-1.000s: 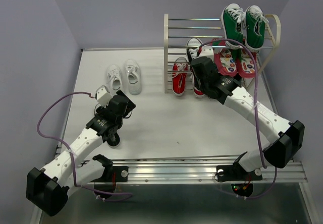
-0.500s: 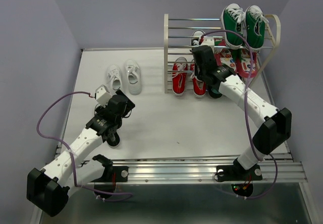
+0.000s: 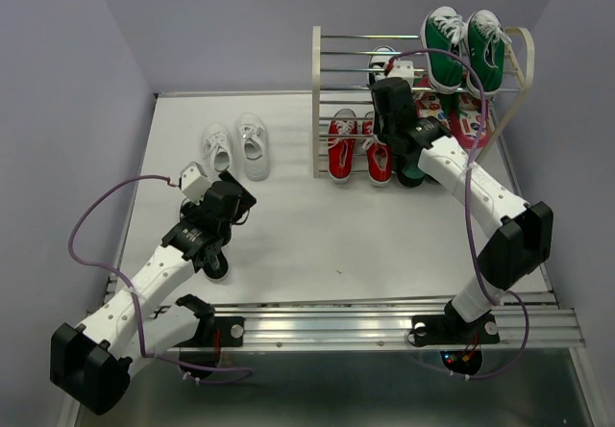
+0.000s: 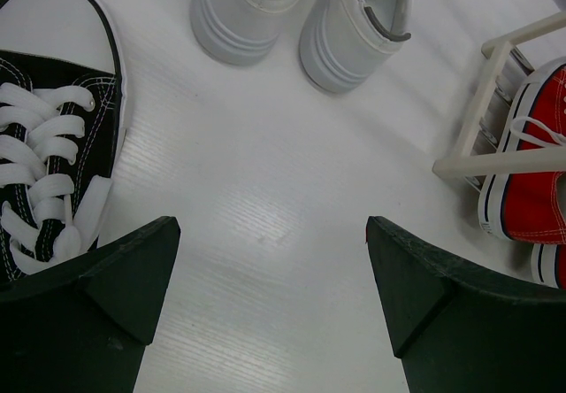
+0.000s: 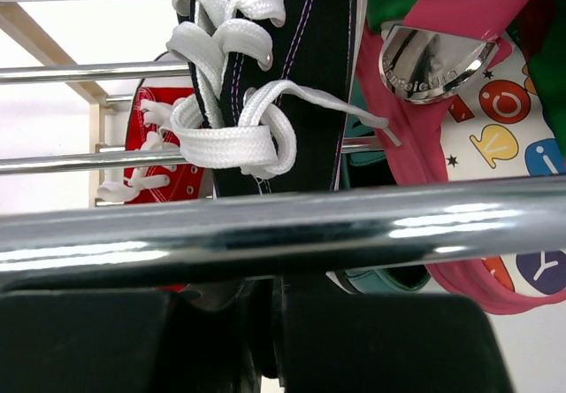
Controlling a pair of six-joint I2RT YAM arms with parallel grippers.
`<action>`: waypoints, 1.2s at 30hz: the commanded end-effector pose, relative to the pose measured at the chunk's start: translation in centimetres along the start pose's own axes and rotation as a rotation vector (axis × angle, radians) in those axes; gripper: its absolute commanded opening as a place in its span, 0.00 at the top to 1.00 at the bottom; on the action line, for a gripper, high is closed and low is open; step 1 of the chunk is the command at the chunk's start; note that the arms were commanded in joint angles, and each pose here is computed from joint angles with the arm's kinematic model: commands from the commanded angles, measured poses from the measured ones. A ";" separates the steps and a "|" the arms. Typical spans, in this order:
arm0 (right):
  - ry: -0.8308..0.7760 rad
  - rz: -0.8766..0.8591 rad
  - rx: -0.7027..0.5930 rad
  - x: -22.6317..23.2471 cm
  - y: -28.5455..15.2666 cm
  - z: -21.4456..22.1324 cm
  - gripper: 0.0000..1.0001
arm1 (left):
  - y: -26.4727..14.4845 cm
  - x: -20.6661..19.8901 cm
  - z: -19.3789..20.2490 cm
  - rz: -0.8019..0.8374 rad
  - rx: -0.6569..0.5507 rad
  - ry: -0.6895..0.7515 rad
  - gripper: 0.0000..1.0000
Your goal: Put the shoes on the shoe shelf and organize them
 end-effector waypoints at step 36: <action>0.197 -0.025 -0.147 -1.4 0.1 -4.6 0.39 | -0.6 0.4 -0.5 -0.002 -0.011 -0.033 0.01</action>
Point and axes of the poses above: each gripper's point midway between its finger pads, its own y axis out along the fingers, its own x axis along the line the jaws close on, z = x × y, the point moved 4 cm from there along -y, back along the fingers, and after that the axes turned 12 degrees about -y, right-handed, at the moved point
